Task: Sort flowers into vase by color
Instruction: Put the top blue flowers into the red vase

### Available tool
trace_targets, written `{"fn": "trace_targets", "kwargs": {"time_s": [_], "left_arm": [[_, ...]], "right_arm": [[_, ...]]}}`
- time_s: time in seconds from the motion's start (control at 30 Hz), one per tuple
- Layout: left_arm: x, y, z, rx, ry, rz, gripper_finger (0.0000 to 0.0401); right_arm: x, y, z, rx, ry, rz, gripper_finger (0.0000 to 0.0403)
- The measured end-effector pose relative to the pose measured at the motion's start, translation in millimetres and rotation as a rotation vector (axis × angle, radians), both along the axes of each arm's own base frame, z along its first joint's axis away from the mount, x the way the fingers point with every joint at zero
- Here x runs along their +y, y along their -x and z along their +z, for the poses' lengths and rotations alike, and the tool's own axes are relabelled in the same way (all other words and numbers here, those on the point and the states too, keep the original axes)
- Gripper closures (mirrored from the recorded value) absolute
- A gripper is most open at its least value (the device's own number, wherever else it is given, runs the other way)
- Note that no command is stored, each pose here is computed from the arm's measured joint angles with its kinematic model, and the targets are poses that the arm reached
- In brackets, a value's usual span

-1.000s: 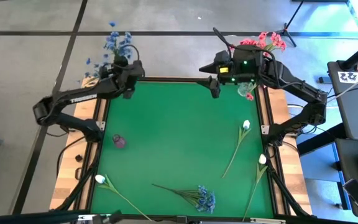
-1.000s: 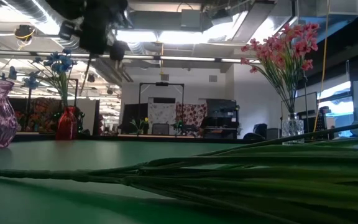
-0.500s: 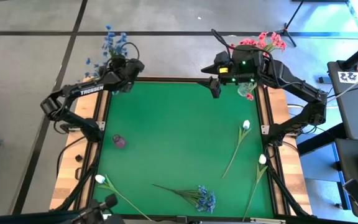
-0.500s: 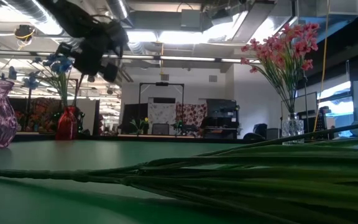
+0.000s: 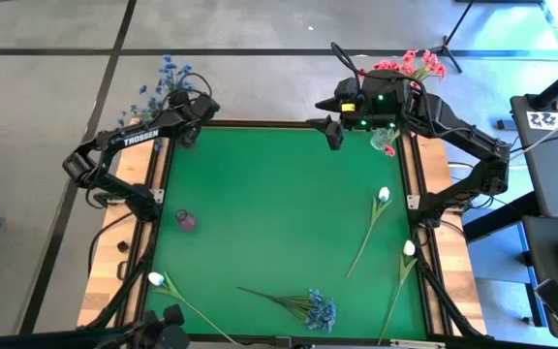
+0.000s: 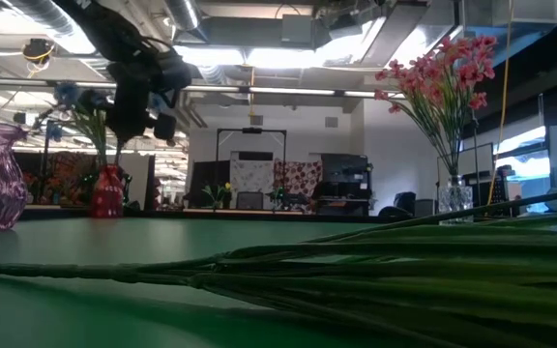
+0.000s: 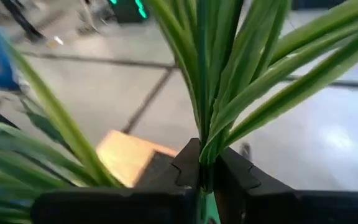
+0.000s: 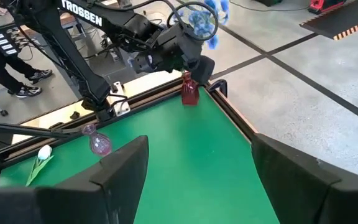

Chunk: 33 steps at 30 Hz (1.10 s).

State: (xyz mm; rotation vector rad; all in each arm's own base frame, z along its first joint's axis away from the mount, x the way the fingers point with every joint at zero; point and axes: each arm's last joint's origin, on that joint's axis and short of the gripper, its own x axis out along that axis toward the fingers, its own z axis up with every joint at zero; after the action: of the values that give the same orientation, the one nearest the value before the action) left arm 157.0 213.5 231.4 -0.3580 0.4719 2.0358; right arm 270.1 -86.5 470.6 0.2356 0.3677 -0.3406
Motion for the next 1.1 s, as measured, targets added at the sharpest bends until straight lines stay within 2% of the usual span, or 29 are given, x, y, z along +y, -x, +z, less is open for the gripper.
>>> {"fn": "trace_targets", "kwargs": {"time_s": [0.33,0.53,0.9,1.1], "left_arm": [[2.5,2.7,-2.3,-0.083,0.110,-0.074,0.0274],[-7.1,3.9,8.5,-0.174,0.150,-0.149,0.0230],[-32.3,15.2,37.6,-0.376,0.203,-0.302,0.0215],[-41.7,22.8,51.5,-0.428,0.161,-0.332,0.0215]], "right_arm": [[0.9,0.8,-2.6,0.025,-0.013,0.010,0.0118],[1.0,0.7,-2.4,0.024,-0.012,0.010,0.0118],[0.9,0.7,-2.4,0.024,-0.012,0.009,0.0118],[1.1,0.7,-2.5,0.025,-0.012,0.010,0.0118]]}}
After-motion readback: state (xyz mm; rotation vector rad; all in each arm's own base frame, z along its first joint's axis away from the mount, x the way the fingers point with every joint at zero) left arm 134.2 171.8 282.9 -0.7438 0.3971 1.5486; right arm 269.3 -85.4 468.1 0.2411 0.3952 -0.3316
